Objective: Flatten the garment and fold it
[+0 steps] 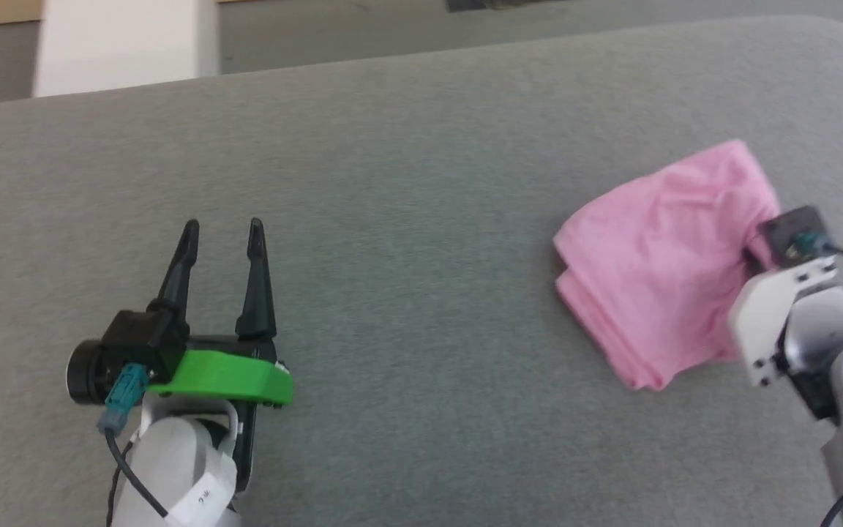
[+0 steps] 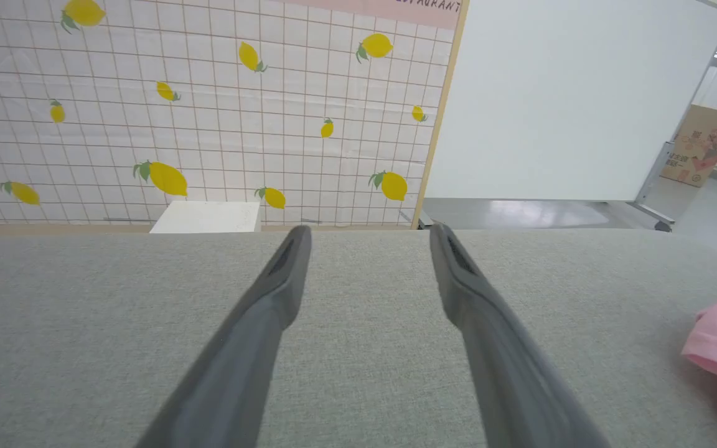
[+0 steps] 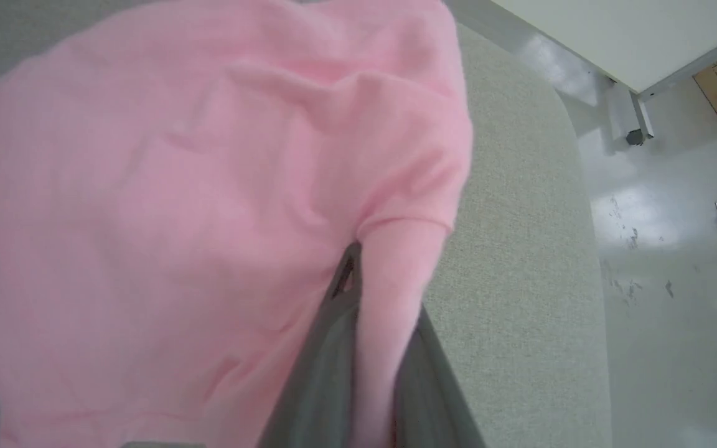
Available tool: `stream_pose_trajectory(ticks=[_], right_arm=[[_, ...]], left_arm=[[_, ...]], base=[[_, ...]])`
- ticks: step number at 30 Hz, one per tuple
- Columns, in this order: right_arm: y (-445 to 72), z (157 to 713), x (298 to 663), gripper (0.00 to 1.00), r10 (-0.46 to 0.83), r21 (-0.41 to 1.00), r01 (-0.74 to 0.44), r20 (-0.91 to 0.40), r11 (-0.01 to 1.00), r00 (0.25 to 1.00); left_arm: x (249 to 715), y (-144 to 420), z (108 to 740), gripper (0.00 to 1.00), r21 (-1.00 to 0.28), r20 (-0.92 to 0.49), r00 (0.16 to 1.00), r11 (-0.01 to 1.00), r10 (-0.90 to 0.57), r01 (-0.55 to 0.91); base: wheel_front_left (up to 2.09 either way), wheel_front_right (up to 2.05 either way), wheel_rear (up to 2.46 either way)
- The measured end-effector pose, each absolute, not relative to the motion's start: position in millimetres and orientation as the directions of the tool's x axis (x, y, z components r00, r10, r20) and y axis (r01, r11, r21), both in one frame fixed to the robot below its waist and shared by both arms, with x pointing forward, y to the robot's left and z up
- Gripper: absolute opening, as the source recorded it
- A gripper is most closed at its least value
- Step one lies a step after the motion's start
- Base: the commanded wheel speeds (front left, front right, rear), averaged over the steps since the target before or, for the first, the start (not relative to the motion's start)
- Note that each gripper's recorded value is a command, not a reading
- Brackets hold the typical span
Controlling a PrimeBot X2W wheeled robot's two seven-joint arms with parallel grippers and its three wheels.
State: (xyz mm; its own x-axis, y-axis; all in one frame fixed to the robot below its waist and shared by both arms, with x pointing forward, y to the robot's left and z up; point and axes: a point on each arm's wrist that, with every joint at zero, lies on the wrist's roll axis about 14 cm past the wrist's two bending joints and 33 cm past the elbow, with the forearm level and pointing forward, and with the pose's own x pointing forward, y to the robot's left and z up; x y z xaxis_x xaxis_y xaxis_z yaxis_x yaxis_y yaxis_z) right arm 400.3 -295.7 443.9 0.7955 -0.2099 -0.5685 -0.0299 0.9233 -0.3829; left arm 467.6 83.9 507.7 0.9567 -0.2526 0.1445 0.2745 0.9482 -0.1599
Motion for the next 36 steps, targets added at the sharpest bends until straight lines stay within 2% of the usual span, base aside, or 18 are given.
stream_pose_trajectory(ticks=[6, 12, 25, 30, 32, 33, 34, 36], right_arm=[[-364, 464, 390, 0.00, -0.365, -0.461, 0.116, -0.498, 0.880, 0.786], [-421, 463, 379, 0.00, -0.494, -0.535, 0.206, -0.477, 0.820, 0.727], [-513, 452, 364, 0.00, -0.690, -0.690, 0.272, -0.448, 0.671, 0.569], [-523, 443, 372, 0.00, -0.707, -0.696, 0.286, -0.442, 0.658, 0.552], [-523, 440, 377, 0.46, -0.705, -0.710, 0.265, -0.439, 0.652, 0.557], [-523, 440, 380, 0.92, -0.703, -0.715, 0.260, -0.433, 0.649, 0.563], [-524, 440, 382, 1.00, -0.704, -0.717, 0.260, -0.431, 0.647, 0.564], [-526, 440, 383, 1.00, -0.707, -0.719, 0.263, -0.427, 0.643, 0.563]], left_arm=[[488, 37, 503, 1.00, -0.161, 0.166, 0.914, 0.904, -0.371, 0.396], [507, 4, 481, 1.00, -0.139, 0.147, 0.873, 0.864, -0.465, 0.484], [533, -24, 427, 1.00, -0.172, 0.078, 0.832, 0.815, -0.549, 0.553], [535, -17, 417, 1.00, -0.178, 0.064, 0.840, 0.822, -0.539, 0.541], [535, -12, 415, 1.00, -0.174, 0.058, 0.845, 0.828, -0.532, 0.533], [535, -9, 415, 1.00, -0.171, 0.056, 0.849, 0.832, -0.526, 0.527], [534, -6, 415, 1.00, -0.168, 0.055, 0.852, 0.836, -0.521, 0.523], [534, -1, 416, 1.00, -0.166, 0.058, 0.858, 0.843, -0.510, 0.512]], base=[[0.00, 0.00, 0.00], [0.00, 0.00, 0.00], [0.00, 0.00, 0.00], [0.00, 0.00, 0.00], [0.00, 0.00, 0.00], [0.00, 0.00, 0.00], [0.00, 0.00, 0.00], [0.00, 0.00, 0.00]])
